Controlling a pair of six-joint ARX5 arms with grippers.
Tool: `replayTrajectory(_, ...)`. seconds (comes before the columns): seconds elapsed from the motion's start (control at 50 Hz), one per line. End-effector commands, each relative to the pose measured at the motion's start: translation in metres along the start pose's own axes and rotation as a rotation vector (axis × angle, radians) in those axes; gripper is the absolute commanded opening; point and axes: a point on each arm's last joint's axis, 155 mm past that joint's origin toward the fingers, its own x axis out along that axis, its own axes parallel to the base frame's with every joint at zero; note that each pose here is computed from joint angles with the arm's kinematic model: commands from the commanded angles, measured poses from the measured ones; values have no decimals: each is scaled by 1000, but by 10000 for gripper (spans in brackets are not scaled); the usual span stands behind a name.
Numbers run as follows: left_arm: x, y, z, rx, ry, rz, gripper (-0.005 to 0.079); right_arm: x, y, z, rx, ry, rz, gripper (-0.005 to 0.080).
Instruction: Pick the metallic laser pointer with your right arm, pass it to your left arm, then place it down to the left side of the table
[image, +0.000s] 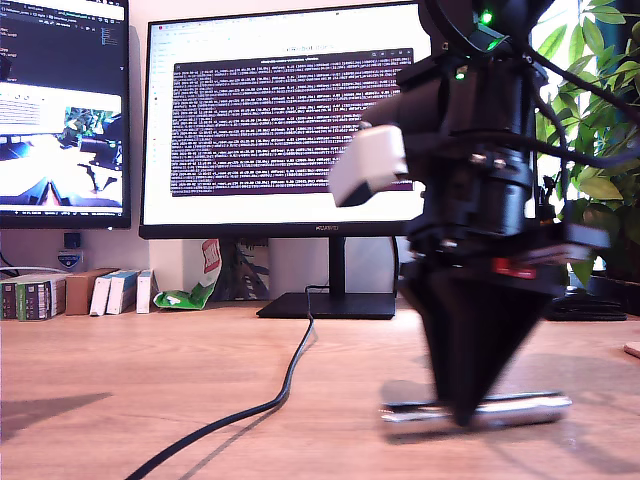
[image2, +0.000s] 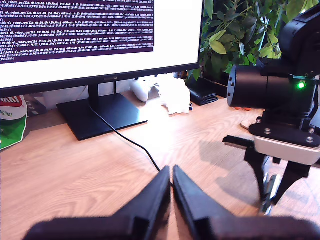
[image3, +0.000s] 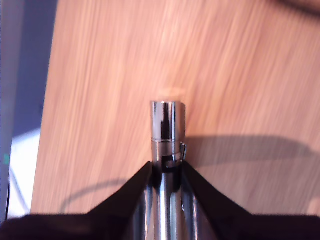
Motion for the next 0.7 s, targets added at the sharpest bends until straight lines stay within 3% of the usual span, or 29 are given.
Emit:
replayTrajectory(0.0, 0, 0, 1, 0, -3, 0, -23, 7, 3, 10, 29, -15, -1, -11)
replayTrajectory(0.16, 0, 0, 3, 7, -9, 0, -18, 3, -7, 32, 97, -84, -52, -11)
replayTrajectory(0.34, 0, 0, 6, 18, -21, -1, 122, -20, -23, 56, 118, -193, -144, -11)
replayTrajectory(0.48, 0, -1, 12, -41, -41, -5, 138, -56, -32, 76, 130, -315, -223, -11)
replayTrajectory(0.6, -1, -6, 23, 4, -82, -34, 142, -92, -37, 93, 121, -422, -302, -11)
replayTrajectory(0.68, -2, -12, 34, 49, -120, -61, 196, -120, -38, 106, 113, -508, -356, -11)
